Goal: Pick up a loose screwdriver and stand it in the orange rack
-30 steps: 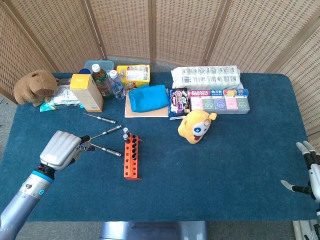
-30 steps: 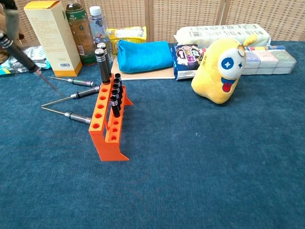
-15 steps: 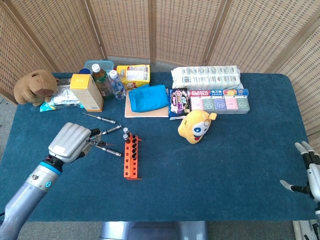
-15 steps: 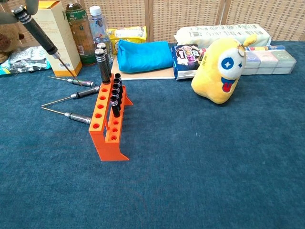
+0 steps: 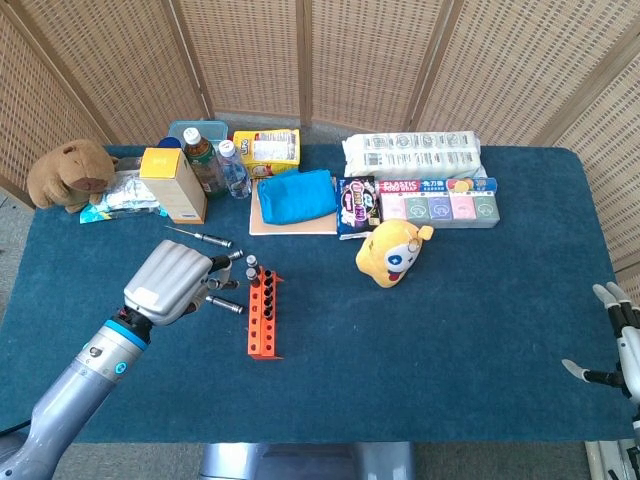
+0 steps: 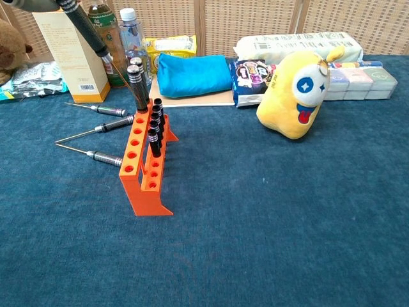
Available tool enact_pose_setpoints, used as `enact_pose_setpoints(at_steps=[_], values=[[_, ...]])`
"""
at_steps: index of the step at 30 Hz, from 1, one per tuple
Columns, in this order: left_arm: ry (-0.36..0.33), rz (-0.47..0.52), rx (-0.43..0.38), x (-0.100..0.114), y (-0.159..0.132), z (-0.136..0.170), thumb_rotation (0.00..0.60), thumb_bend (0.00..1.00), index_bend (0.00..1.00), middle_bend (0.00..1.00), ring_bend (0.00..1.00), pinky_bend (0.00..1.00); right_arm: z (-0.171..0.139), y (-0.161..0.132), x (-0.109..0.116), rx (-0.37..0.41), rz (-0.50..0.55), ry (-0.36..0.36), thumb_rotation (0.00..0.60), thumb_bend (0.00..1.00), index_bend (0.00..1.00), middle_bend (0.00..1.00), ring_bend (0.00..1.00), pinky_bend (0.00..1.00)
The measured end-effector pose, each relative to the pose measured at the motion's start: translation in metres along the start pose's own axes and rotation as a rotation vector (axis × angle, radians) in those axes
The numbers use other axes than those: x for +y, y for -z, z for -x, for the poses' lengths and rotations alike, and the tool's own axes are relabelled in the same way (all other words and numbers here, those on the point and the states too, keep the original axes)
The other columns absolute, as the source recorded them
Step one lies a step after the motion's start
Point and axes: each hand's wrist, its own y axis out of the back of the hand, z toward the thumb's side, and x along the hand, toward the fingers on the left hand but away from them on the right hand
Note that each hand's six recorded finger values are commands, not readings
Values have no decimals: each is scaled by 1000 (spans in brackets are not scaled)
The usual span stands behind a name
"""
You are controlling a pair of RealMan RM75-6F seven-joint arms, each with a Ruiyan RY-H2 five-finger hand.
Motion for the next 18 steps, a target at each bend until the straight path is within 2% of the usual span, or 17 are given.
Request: enact_pose_setpoints(at_steps=[18], values=[[43, 28, -11, -9, -4, -1, 600, 384, 552, 1000, 1000, 1000, -1, 1, 4, -4, 12, 9, 600, 0, 0, 0, 0, 0]])
